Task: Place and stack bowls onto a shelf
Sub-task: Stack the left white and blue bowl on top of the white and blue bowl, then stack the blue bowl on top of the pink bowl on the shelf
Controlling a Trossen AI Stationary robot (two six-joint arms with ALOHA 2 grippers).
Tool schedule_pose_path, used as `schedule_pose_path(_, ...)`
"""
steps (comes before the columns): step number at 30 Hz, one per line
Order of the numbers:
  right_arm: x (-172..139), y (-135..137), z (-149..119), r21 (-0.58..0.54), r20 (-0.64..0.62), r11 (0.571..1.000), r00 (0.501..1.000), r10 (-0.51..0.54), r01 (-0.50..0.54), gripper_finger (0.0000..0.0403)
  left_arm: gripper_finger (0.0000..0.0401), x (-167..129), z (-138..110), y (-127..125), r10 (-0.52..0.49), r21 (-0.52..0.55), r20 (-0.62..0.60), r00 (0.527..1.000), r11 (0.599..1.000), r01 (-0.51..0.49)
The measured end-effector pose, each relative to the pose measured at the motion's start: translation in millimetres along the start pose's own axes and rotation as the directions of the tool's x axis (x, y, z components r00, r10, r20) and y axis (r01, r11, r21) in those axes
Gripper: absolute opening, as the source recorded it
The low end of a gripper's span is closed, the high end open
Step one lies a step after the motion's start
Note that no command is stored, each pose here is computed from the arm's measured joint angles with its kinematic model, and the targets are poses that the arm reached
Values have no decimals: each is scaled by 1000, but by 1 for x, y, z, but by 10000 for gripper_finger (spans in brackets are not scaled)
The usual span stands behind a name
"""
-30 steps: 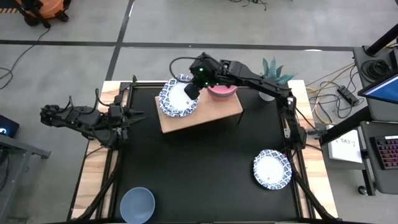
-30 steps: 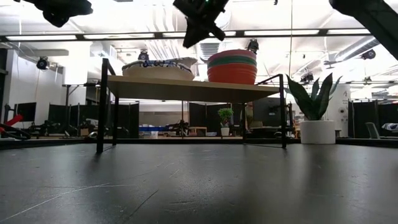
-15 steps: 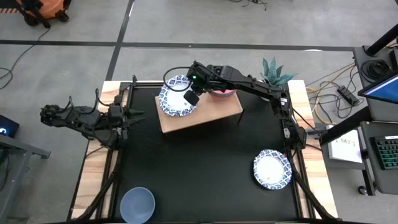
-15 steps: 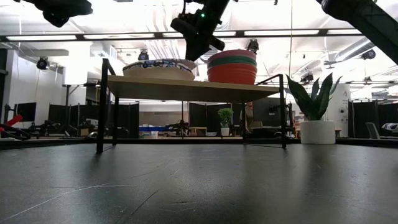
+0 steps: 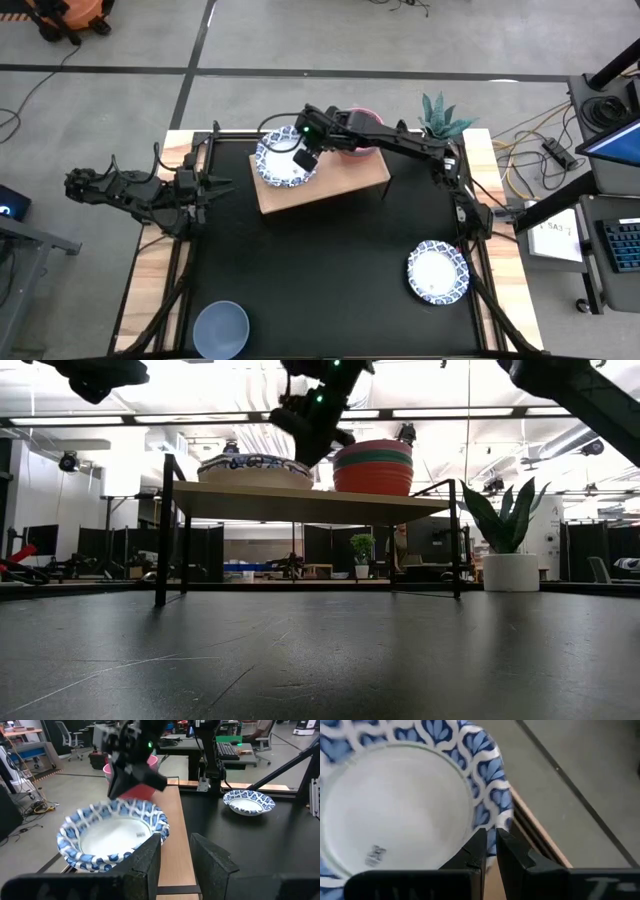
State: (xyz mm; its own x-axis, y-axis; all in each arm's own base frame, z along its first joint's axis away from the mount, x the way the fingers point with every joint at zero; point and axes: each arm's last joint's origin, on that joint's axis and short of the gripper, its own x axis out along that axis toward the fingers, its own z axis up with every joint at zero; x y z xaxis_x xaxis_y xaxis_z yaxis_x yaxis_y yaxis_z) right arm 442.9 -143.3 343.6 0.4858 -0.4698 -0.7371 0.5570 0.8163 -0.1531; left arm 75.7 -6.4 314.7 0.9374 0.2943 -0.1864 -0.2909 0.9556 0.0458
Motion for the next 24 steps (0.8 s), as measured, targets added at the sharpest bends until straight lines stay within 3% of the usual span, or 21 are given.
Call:
schedule_pose_path(7,-7,8,1,-17,22,1000,1000,17,-17,31,91,0,-1,0,0,3,-3,1000,1000,0)
schedule_pose_path(14,-59,31,1,-94,98,992,991,88,-78,31,91,1,-1,-1,-13,-2,-4,1000,1000,13)
schedule_pose_path(24,-123,98,-31,-279,66,945,979,194,-169,31,91,18,12,-20,-205,-23,50,977,978,206)
